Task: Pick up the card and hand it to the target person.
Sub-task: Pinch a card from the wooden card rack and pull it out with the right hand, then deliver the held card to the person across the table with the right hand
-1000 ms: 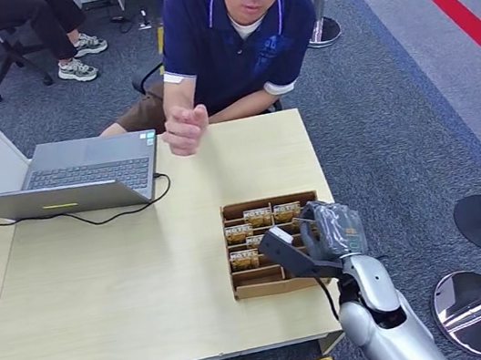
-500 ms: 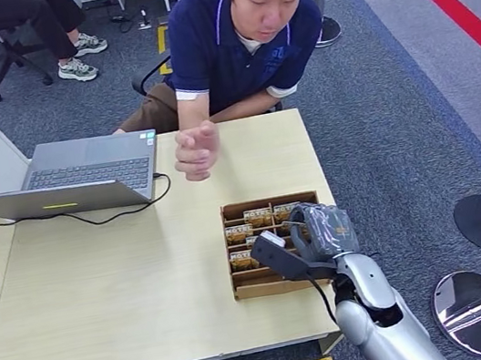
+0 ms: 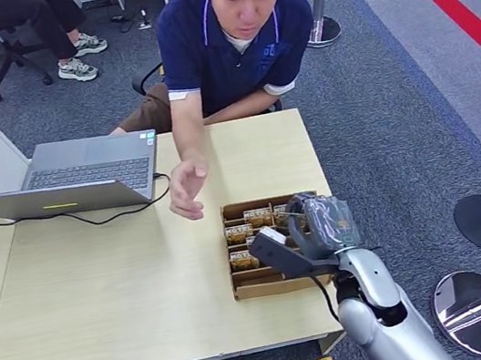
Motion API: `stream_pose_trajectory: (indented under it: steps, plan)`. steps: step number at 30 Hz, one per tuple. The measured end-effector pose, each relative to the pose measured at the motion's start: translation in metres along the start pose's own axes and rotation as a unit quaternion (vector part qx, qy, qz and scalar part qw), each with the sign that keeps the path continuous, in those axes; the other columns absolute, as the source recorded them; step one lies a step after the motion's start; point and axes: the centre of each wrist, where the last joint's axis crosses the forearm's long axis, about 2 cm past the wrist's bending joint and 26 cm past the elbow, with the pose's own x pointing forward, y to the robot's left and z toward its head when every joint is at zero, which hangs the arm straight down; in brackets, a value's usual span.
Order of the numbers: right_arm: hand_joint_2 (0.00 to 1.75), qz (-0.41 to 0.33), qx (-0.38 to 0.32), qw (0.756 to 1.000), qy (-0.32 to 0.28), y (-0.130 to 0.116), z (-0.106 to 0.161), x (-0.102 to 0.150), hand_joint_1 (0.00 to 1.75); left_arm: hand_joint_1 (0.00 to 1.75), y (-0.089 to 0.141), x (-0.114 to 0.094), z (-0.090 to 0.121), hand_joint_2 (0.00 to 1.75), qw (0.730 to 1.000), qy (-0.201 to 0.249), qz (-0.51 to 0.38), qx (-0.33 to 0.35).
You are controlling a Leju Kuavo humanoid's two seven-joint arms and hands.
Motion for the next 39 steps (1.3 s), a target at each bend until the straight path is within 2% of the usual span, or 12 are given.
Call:
stream_pose_trajectory:
  steps: [11,18,23,29,39]
  plan:
    - [1.75,0.025,-0.112,0.992,-0.044,-0.056,-0.005,0.006,1.59,0.00,0.000,0.000,0.000,0.00,1.000,-0.001,0.003,-0.001]
    - [1.75,0.039,-0.154,0.985,-0.061,-0.083,-0.016,0.003,1.59,0.00,0.001,-0.001,0.000,0.00,1.000,-0.005,0.008,0.000]
    - [1.75,0.016,-0.155,0.984,-0.088,-0.096,-0.029,0.004,1.59,0.00,0.001,-0.001,0.000,0.00,1.000,-0.007,0.011,0.000]
    - [1.75,-0.019,-0.117,0.988,-0.101,-0.084,-0.046,0.007,1.59,0.00,0.001,0.001,0.000,0.00,1.000,-0.008,0.009,0.000]
    - [1.75,-0.079,-0.054,0.989,-0.115,-0.052,-0.067,0.031,1.59,0.00,0.002,0.002,0.000,0.00,1.000,-0.002,0.008,0.000]
